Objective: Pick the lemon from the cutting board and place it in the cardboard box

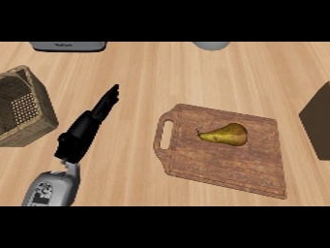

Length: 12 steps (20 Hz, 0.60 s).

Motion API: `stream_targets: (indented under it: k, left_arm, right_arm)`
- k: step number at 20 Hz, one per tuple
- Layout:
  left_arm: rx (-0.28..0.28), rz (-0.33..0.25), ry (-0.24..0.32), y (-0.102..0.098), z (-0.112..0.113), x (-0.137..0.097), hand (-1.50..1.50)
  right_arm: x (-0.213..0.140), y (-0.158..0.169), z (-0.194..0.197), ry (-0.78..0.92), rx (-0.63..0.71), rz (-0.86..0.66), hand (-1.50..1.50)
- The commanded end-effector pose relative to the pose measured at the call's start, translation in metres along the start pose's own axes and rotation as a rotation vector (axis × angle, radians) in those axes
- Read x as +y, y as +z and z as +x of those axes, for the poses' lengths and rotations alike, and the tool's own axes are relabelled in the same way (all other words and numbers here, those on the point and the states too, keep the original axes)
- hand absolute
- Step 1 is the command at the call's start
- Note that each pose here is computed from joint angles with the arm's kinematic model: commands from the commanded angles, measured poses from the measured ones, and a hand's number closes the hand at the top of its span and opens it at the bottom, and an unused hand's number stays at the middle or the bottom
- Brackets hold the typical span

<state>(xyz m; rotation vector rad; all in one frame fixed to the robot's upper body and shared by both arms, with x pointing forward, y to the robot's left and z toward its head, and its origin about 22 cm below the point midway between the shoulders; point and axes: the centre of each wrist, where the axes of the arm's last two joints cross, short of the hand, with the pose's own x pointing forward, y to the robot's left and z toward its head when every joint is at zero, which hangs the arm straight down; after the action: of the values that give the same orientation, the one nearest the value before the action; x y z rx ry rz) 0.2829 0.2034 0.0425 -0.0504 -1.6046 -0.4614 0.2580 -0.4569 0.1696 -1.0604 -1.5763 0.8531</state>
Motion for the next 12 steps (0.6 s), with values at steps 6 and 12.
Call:
stream_targets:
  k: [6, 12]
  left_arm:
    - [0.002, 0.004, 0.009, -0.008, -0.001, 0.014, 0.00]
    - [0.005, -0.008, -0.012, 0.006, 0.012, 0.004, 0.00]
  right_arm:
    - [0.076, -0.024, -0.022, -0.202, 0.145, 0.173, -1.50]
    - [0.063, -0.033, -0.043, -0.445, 0.103, 0.027, -1.50]
